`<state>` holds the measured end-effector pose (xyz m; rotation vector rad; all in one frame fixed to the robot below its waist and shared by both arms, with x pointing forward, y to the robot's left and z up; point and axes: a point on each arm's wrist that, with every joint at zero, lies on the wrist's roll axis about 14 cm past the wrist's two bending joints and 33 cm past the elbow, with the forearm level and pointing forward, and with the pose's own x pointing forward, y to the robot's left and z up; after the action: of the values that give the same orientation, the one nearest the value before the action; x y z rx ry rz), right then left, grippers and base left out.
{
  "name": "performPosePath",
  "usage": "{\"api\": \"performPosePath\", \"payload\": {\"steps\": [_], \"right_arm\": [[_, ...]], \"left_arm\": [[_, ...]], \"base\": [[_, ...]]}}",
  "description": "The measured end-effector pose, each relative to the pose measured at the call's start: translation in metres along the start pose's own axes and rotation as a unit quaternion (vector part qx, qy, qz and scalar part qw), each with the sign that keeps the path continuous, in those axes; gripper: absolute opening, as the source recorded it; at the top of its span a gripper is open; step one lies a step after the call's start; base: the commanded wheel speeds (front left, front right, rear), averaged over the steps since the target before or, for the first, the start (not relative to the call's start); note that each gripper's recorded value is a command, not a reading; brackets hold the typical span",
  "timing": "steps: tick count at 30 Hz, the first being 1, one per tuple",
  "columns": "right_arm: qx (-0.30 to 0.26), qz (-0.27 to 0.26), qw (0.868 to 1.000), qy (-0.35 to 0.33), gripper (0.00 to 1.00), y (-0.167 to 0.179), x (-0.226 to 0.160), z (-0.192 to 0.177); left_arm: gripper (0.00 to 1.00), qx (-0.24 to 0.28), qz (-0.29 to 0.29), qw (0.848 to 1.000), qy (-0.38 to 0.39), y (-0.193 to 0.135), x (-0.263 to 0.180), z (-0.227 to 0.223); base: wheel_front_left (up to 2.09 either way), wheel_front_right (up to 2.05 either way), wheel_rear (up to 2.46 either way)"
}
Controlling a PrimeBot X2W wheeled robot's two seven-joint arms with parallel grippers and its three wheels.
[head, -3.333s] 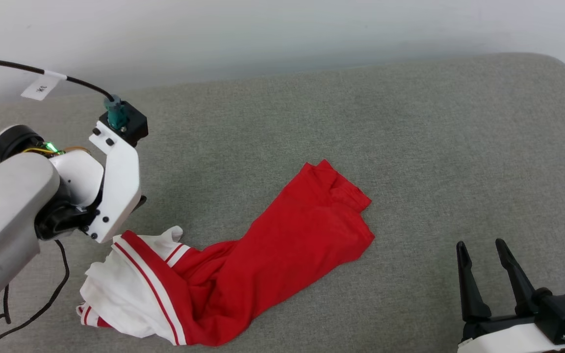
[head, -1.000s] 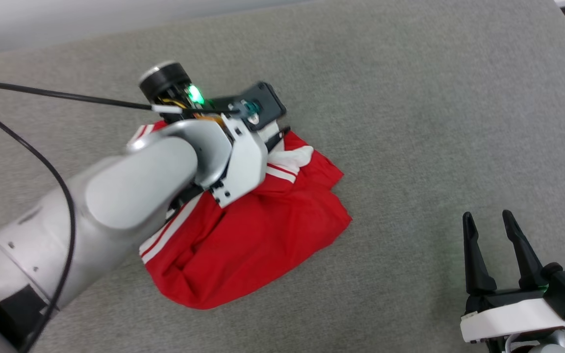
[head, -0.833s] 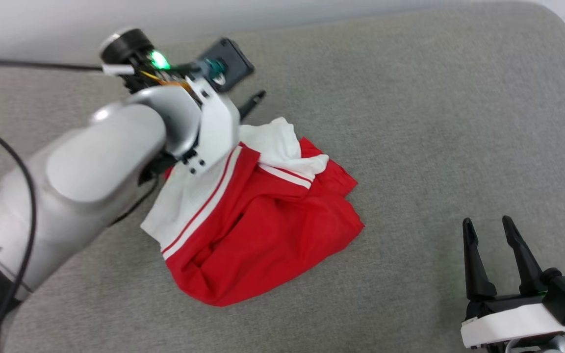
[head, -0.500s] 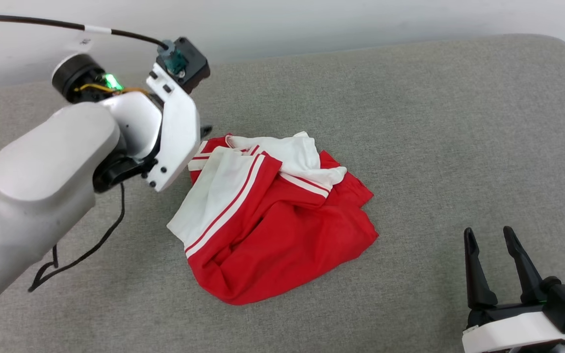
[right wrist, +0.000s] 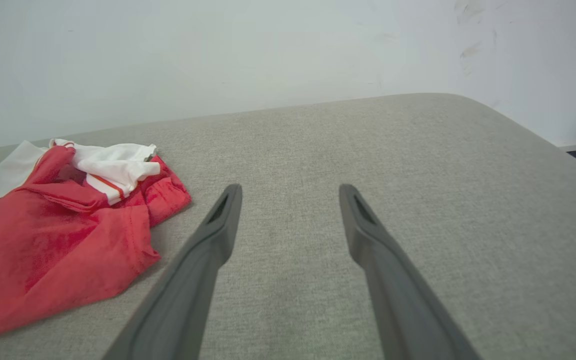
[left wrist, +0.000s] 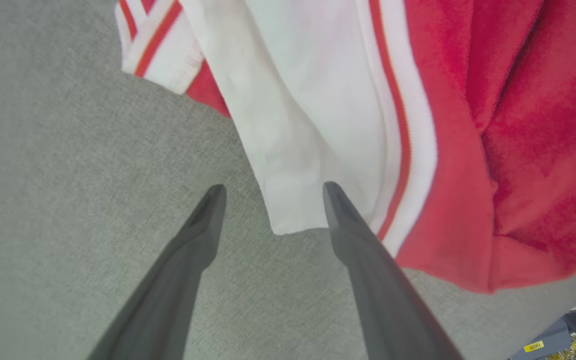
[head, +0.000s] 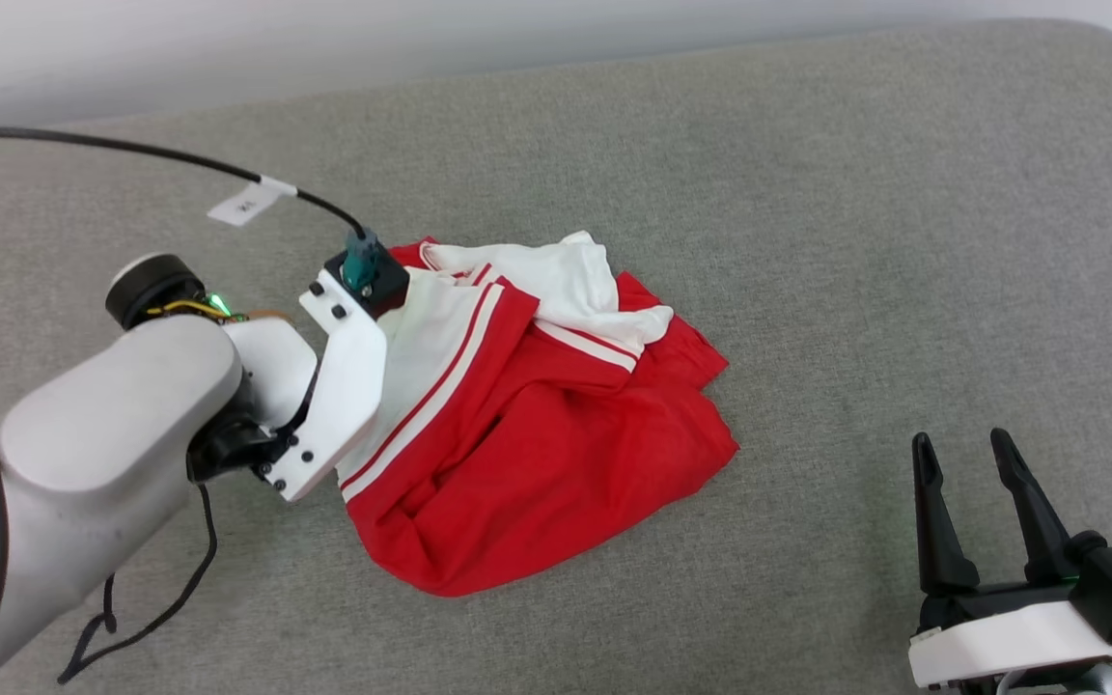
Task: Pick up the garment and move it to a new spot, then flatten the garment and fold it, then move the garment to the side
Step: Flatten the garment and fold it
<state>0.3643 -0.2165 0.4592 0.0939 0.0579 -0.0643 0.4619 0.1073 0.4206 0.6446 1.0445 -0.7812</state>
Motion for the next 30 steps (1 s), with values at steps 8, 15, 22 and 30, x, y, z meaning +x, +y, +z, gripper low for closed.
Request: {"api": "performPosePath", "payload": {"steps": [8, 15, 22, 30], "right_arm": [[-0.005, -0.009, 1.000, 0.015, 1.00, -0.006, 0.006, -0.010], [-0.005, -0.018, 1.000, 0.015, 1.00, -0.012, 0.004, -0.009], [0.002, 0.005, 1.000, 0.020, 1.00, 0.003, -0.001, -0.013], [0.004, 0.044, 0.999, -0.003, 1.00, 0.027, 0.002, 0.000]], "left_arm": [[0.23, 0.008, -0.025, 0.998, 0.060, -0.012, 0.037, -0.022], [0.00, 0.013, -0.031, 0.999, 0.024, -0.018, 0.035, -0.014], [0.00, -0.022, 0.036, 0.990, -0.136, 0.017, -0.010, 0.011], [0.00, -0.166, 0.112, 0.959, -0.200, 0.025, -0.048, -0.064]], "base": [[0.00, 0.00, 0.00], [0.00, 0.00, 0.00], [0.00, 0.00, 0.00], [0.00, 0.00, 0.00]]}}
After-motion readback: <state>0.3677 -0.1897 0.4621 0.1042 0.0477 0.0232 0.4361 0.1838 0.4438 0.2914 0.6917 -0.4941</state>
